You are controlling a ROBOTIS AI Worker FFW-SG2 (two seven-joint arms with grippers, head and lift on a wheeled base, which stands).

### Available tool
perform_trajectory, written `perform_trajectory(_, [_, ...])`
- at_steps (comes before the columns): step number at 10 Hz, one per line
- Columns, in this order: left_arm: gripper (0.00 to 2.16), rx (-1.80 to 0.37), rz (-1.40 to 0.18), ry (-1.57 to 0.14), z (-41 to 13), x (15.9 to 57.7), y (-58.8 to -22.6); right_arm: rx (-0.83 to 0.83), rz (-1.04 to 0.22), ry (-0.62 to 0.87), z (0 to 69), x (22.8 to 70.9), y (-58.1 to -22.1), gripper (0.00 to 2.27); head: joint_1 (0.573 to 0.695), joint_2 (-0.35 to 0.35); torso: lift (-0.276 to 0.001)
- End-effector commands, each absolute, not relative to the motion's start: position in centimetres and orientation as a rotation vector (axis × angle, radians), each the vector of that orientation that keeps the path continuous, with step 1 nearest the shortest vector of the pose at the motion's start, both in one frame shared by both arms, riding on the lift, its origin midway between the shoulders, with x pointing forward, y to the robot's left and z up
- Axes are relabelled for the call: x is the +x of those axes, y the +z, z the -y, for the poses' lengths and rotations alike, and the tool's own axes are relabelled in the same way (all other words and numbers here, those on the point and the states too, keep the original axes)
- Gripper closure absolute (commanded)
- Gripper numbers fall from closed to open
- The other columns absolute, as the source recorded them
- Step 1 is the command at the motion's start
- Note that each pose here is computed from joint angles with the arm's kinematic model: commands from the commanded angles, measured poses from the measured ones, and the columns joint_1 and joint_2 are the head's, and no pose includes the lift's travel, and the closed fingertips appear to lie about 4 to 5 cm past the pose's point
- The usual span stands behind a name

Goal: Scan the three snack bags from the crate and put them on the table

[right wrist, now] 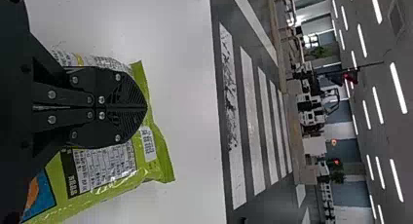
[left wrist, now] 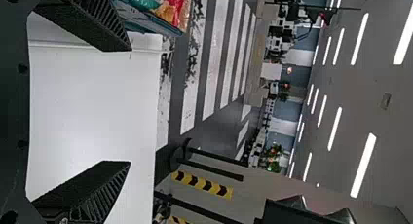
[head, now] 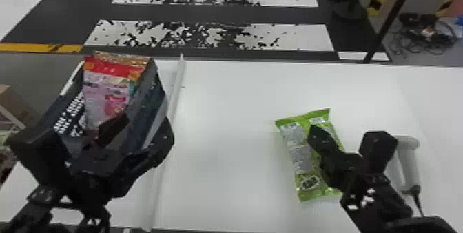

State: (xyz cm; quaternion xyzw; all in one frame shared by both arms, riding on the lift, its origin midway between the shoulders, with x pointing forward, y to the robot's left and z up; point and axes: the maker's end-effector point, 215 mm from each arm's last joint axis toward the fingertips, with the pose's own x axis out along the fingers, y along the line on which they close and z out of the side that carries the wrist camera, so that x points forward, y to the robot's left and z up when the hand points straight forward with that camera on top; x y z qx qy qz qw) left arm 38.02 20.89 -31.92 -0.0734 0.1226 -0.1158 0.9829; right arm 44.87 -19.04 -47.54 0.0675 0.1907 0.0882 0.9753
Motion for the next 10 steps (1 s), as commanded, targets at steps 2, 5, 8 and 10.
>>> perform_trajectory(2, [0.03, -0.162, -0.240, -0.238, -20.6, 38.5, -32.2, 0.164, -0.396, 0.168, 18.6, 44.0, -48.7, 2.25, 0.695, 0.023, -0.094])
perform_trajectory(5, [0.03, -0.164, -0.220, -0.238, -20.7, 38.7, -31.9, 0.193, -0.410, 0.113, 18.3, 43.4, -50.7, 2.25, 0.695, 0.034, -0.094])
perform_trajectory(8, [0.03, -0.178, -0.210, -0.247, -20.5, 38.8, -32.0, 0.167, -0.381, -0.076, 22.9, 43.5, -51.6, 2.25, 0.695, 0.003, -0.094])
perform_trajectory(10, [0.03, -0.183, -0.207, -0.255, -20.4, 39.0, -32.0, 0.186, -0.383, -0.146, 24.5, 42.6, -51.7, 2.25, 0.695, -0.043, -0.094])
